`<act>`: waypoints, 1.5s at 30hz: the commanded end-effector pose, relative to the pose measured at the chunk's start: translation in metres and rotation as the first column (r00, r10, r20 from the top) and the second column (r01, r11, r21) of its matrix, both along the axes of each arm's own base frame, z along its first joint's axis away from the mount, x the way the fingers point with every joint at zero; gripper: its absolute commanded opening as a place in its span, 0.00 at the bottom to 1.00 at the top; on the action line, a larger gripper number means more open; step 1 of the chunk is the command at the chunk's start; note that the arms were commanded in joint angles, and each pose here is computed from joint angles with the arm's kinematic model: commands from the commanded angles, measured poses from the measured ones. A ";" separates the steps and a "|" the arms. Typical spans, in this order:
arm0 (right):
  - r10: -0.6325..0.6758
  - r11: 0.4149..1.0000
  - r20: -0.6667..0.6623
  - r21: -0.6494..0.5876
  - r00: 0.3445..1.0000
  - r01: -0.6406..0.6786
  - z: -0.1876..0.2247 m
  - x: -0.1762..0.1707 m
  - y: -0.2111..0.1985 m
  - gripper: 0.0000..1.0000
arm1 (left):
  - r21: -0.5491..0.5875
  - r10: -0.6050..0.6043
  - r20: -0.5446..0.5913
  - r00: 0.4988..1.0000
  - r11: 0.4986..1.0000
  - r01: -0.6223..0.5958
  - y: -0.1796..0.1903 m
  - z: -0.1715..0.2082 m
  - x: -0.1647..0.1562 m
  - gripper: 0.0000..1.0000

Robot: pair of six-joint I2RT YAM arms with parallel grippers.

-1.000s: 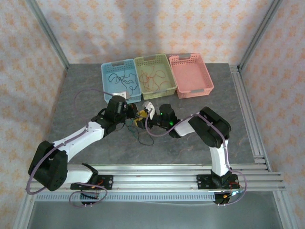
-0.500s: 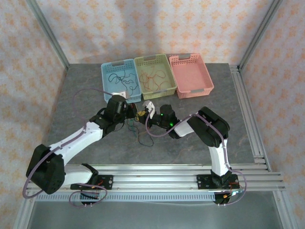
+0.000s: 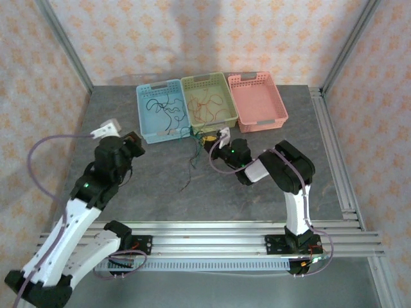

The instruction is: Untangle the cables

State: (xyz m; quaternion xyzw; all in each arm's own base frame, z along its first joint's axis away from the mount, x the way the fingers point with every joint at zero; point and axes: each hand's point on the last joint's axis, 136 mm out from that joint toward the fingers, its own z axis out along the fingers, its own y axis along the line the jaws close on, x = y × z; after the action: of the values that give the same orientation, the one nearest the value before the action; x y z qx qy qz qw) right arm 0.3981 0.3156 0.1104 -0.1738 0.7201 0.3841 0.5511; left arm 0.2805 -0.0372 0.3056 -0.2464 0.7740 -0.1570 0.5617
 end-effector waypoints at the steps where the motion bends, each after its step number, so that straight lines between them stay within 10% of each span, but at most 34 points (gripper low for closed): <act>1: -0.149 0.983 0.009 0.114 0.989 0.147 0.022 0.019 -0.028 0.00 | 0.034 0.136 0.016 0.991 0.990 -0.136 0.034 0.013 -0.027 0.00; 10: 0.036 0.992 0.081 0.122 0.996 -0.045 0.036 -0.004 0.002 0.00 | -0.011 -0.138 -0.085 0.987 0.990 0.138 -0.023 -0.010 -0.002 0.02; 18: 0.094 0.987 0.093 0.121 0.991 -0.105 0.039 -0.013 0.010 0.00 | -0.047 -0.410 -0.368 0.834 0.904 0.424 -0.100 -0.089 0.056 0.33; 45: 0.276 0.937 0.028 0.216 0.961 -0.275 0.056 -0.027 0.012 0.00 | -0.102 -0.498 -0.529 0.687 0.841 0.531 -0.151 -0.154 0.101 0.53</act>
State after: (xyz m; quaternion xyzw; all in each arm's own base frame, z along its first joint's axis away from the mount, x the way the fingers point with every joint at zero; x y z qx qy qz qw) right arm 0.3720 0.3230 0.1299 -0.1927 0.6854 0.5144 0.4780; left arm 0.3733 -0.1794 0.1476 -0.0419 0.9423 -0.1996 0.2654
